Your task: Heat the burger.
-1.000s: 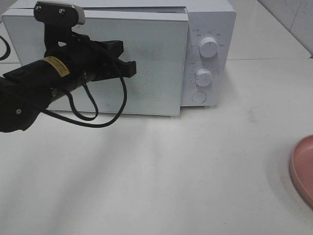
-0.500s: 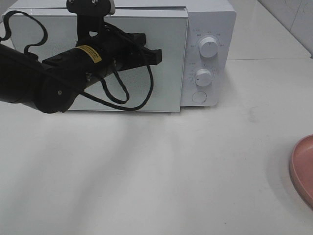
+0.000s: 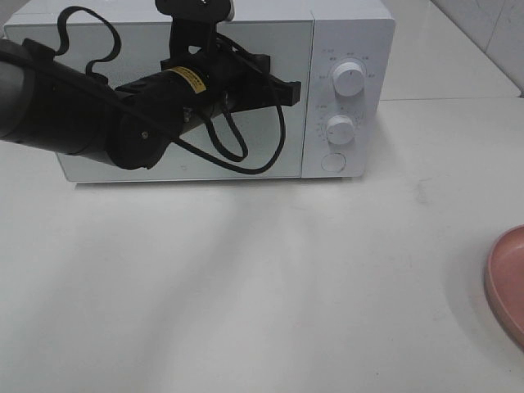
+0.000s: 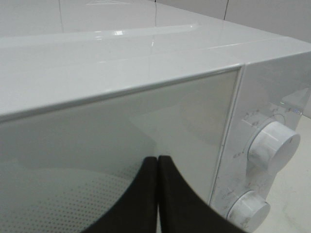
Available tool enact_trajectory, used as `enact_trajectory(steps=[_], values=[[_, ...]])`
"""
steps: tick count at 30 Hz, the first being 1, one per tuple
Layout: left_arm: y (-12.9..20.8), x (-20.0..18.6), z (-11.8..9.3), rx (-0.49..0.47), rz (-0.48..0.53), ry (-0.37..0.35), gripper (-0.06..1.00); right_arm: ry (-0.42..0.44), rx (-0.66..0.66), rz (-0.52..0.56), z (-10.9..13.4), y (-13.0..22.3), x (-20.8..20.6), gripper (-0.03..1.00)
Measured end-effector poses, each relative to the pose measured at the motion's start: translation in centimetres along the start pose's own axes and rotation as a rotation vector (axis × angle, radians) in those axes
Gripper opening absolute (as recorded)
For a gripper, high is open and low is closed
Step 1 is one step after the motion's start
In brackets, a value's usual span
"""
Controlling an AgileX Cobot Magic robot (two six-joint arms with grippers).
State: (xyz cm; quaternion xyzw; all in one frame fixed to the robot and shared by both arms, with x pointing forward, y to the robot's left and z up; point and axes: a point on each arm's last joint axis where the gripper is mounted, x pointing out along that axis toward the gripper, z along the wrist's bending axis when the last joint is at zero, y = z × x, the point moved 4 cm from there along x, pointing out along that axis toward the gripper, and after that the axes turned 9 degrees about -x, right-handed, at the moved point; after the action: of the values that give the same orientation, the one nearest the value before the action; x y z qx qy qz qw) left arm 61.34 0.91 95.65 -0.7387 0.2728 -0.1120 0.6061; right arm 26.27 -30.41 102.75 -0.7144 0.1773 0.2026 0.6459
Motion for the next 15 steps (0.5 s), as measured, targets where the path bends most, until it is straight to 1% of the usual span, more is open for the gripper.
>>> enact_trajectory(steps=[9, 11, 12, 13, 14, 15], values=[[0.3, -0.4, -0.1, -0.010, 0.029, -0.007, 0.00, 0.000, 0.000, 0.000, 0.0, 0.0, 0.0, 0.76], [0.6, -2.1, 0.1, -0.018, 0.073, -0.019, 0.00, 0.000, 0.000, 0.000, 0.0, 0.0, 0.0, 0.76], [0.6, -2.1, 0.1, -0.018, 0.073, -0.019, 0.00, 0.000, 0.000, 0.000, 0.0, 0.0, 0.0, 0.76], [0.9, -2.7, -0.1, -0.017, 0.094, -0.016, 0.00, 0.000, 0.000, 0.000, 0.0, 0.0, 0.0, 0.76], [1.3, -3.8, -0.3, -0.014, 0.145, -0.012, 0.00, 0.000, 0.000, 0.000, 0.0, 0.0, 0.0, 0.76], [1.3, -3.8, -0.3, -0.014, 0.145, -0.012, 0.00, 0.000, 0.000, 0.000, 0.0, 0.0, 0.0, 0.76]])
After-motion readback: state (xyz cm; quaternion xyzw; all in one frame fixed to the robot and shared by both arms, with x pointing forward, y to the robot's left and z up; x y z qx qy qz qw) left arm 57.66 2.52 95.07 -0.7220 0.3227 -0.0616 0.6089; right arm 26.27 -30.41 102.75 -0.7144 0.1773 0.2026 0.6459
